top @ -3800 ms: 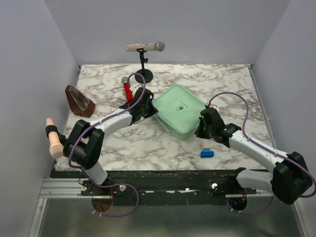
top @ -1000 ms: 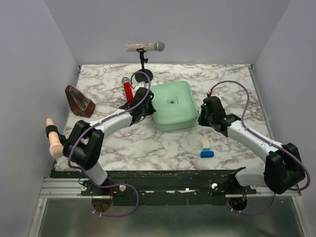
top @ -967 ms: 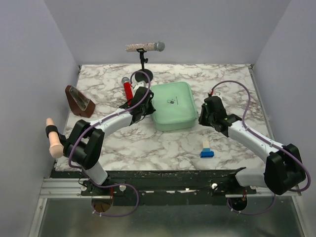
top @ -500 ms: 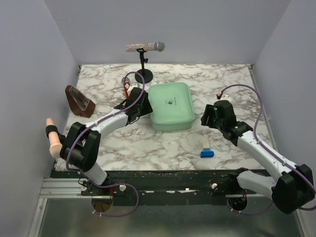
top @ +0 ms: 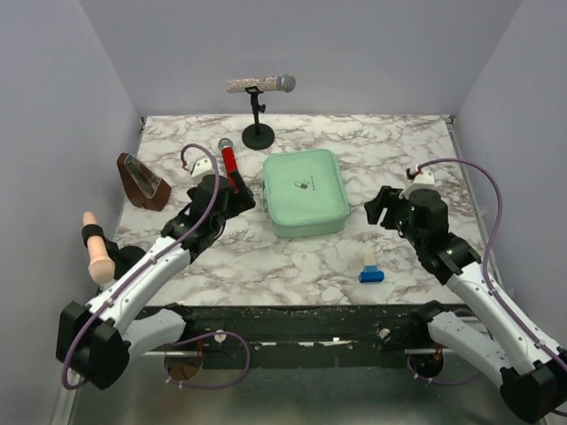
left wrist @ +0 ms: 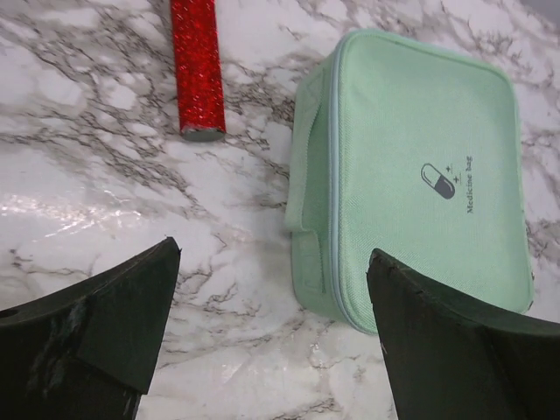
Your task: Organize the medicine kit
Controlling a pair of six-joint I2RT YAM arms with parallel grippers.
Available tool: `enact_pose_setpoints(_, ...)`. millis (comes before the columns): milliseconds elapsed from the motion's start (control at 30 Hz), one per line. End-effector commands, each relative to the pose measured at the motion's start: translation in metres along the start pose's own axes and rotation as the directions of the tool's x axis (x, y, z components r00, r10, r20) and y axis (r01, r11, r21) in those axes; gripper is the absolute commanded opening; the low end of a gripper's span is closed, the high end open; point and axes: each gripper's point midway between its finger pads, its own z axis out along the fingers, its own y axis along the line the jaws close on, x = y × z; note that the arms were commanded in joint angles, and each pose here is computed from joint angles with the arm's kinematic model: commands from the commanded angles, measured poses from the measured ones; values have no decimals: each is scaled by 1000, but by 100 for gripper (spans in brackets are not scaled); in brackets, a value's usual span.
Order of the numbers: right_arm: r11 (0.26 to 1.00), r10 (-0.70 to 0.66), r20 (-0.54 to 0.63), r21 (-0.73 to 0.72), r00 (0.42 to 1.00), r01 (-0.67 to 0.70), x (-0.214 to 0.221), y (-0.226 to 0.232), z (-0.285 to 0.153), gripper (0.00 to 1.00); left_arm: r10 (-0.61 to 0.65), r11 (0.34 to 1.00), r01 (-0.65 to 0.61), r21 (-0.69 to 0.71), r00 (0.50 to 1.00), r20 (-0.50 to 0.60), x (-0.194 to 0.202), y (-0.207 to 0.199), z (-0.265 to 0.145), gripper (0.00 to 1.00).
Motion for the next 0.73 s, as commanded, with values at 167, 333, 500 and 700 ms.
enact_pose_setpoints(167, 994, 7, 85, -105, 996, 2, -2, 16, -21, 79, 105, 990, -74, -117, 951, 289, -42, 27, -73, 99)
enact_pose_setpoints(333, 998, -9, 27, -58, 1000, 10, -3, 12, -20, 82, 112, 982, -81, -169, 976, 186, -27, 28, -62, 99)
enact_pose_setpoints(500, 998, 6, 37, -67, 999, -3, -6, 13, -25, 83, 98, 980, -69, -189, 984, 150, -25, 22, -57, 99)
enact_pose_setpoints(700, 998, 44, 82, -52, 996, -40, -10, 7, -34, 85, 101, 987, -79, -142, 982, 158, -27, 18, -62, 99)
